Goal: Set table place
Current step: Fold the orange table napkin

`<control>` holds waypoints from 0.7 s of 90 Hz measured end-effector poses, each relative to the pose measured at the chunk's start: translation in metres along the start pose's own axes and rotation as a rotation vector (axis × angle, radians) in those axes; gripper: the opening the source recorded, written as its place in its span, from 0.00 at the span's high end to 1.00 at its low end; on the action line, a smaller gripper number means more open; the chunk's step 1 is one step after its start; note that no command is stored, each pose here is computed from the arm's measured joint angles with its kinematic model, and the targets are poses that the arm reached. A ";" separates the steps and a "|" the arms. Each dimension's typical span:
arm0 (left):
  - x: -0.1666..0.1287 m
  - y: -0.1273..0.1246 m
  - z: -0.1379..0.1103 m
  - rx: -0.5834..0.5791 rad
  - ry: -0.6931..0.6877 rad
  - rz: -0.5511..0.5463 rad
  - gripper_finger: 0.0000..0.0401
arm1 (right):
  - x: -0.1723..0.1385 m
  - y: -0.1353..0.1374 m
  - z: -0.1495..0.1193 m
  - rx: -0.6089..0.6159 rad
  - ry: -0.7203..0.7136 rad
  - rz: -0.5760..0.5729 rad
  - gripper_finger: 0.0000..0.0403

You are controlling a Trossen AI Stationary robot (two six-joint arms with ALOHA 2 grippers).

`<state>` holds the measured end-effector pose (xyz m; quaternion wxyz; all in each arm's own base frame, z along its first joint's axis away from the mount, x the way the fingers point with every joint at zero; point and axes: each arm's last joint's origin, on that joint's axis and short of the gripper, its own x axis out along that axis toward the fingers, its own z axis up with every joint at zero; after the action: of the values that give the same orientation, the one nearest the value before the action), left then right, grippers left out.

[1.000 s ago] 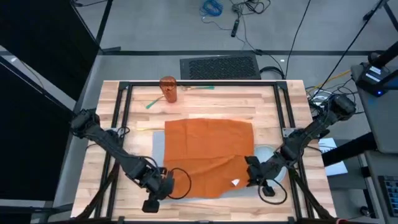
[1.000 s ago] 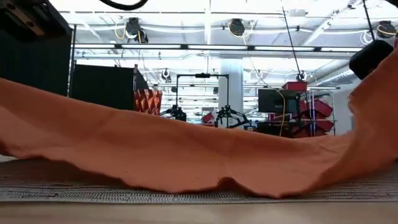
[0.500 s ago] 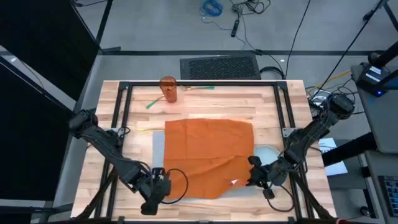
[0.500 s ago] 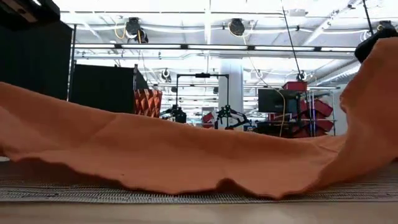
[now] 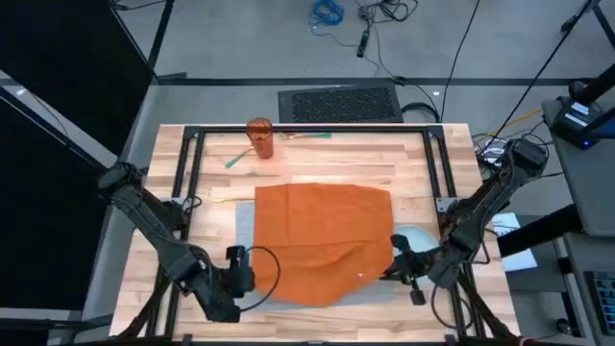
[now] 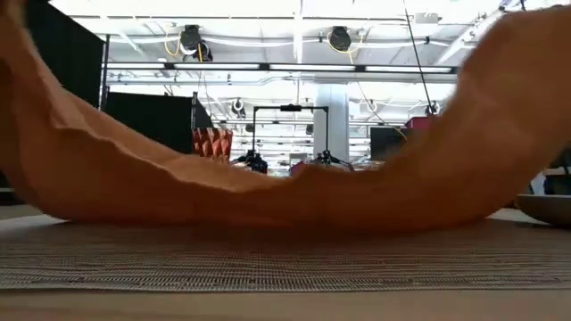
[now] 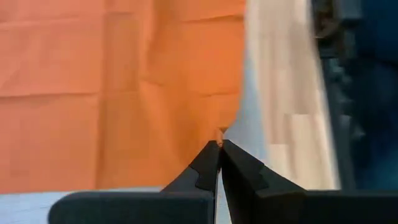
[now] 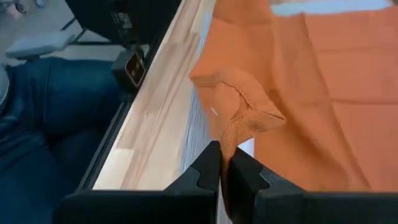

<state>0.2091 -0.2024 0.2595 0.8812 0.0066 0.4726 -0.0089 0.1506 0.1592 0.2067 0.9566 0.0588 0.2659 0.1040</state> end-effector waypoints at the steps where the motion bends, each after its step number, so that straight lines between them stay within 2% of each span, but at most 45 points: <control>1: 0.000 0.001 0.000 0.002 -0.001 0.010 1.00 | -0.001 0.000 0.001 -0.001 -0.005 -0.005 1.00; 24: -0.012 0.020 -0.001 0.025 -0.092 0.232 1.00 | -0.022 -0.017 0.007 0.013 -0.074 -0.166 1.00; 41: -0.021 0.044 0.002 -0.006 -0.137 0.412 1.00 | -0.027 -0.030 0.008 0.055 -0.082 -0.267 1.00; 63: -0.017 0.071 0.010 -0.028 -0.105 0.542 1.00 | -0.029 -0.049 0.012 0.083 -0.079 -0.387 1.00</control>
<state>0.2098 -0.1313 0.2796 0.8746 0.1202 0.4075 0.2335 0.1409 0.1041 0.2225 0.9651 0.0499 0.2387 -0.0950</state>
